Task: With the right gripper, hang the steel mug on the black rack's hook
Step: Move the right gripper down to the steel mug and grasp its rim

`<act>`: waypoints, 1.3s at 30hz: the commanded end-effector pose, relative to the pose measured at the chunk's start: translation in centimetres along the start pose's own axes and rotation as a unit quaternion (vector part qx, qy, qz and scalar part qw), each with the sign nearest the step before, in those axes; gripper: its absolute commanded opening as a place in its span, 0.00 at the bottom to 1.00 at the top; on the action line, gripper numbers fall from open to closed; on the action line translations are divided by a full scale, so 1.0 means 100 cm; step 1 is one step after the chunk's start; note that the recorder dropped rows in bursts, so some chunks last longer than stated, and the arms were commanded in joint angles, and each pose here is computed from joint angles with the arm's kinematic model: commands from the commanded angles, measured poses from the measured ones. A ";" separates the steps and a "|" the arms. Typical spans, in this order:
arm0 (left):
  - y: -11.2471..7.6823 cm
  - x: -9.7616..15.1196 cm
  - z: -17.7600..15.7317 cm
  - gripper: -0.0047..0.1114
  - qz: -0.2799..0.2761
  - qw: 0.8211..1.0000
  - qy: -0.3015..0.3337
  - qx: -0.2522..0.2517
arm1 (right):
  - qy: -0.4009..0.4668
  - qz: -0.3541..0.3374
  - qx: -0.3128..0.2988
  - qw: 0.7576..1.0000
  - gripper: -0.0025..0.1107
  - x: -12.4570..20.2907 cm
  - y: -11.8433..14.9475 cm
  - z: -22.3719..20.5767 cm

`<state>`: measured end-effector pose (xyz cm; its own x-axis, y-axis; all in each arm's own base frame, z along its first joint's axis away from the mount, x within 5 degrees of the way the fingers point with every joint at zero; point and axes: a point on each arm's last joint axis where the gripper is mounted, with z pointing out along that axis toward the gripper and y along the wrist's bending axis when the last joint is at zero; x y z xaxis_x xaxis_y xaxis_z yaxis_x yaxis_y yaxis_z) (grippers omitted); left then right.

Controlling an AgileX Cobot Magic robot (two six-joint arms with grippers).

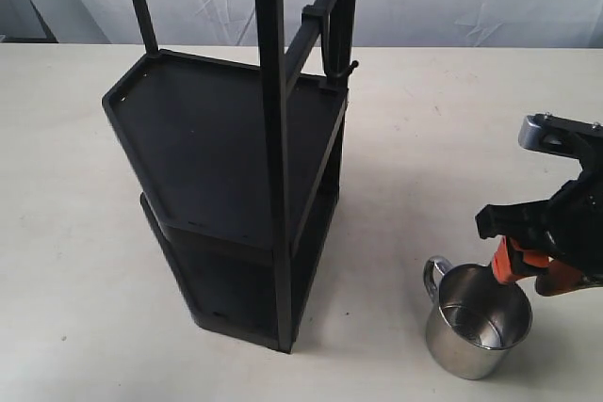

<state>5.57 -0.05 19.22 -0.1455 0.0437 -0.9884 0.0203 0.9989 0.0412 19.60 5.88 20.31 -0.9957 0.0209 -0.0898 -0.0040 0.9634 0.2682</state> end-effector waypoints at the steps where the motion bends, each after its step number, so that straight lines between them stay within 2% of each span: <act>1: 0.000 0.000 0.000 0.05 0.000 1.000 -0.001 -0.001 | 0.005 -0.003 0.006 1.000 0.49 0.000 -0.001 0.003; 6: 0.000 0.000 0.000 0.05 0.000 1.000 -0.001 -0.001 | 0.036 0.006 0.013 0.999 0.46 0.001 -0.005 0.017; 11: 0.000 0.000 0.000 0.05 0.000 1.000 -0.001 -0.001 | 0.041 0.005 0.021 0.999 0.27 0.005 -0.009 0.023; 13: 0.000 0.000 0.000 0.05 0.000 1.000 -0.001 -0.001 | 0.041 0.005 0.021 0.999 0.23 0.005 -0.009 0.023; 29: 0.000 0.000 0.000 0.05 0.000 1.000 -0.001 -0.001 | 0.030 0.006 0.022 0.999 0.22 0.004 -0.010 0.025; 31: 0.000 0.000 0.000 0.05 0.000 1.000 -0.001 -0.001 | 0.031 0.006 0.022 0.999 0.19 0.004 -0.010 0.025; 34: 0.000 0.000 0.000 0.05 0.000 1.000 -0.001 -0.001 | 0.028 0.006 0.022 0.999 0.01 0.003 -0.010 0.025; 39: 0.000 0.000 0.000 0.05 0.000 1.000 -0.001 -0.001 | 0.017 0.002 0.022 1.000 0.01 0.001 -0.010 0.025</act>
<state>5.57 -0.05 19.22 -0.1455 0.0437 -0.9884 0.0203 0.9989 0.0412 19.69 5.65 17.75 -0.9986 0.0228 -0.0475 0.0112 0.9731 0.2301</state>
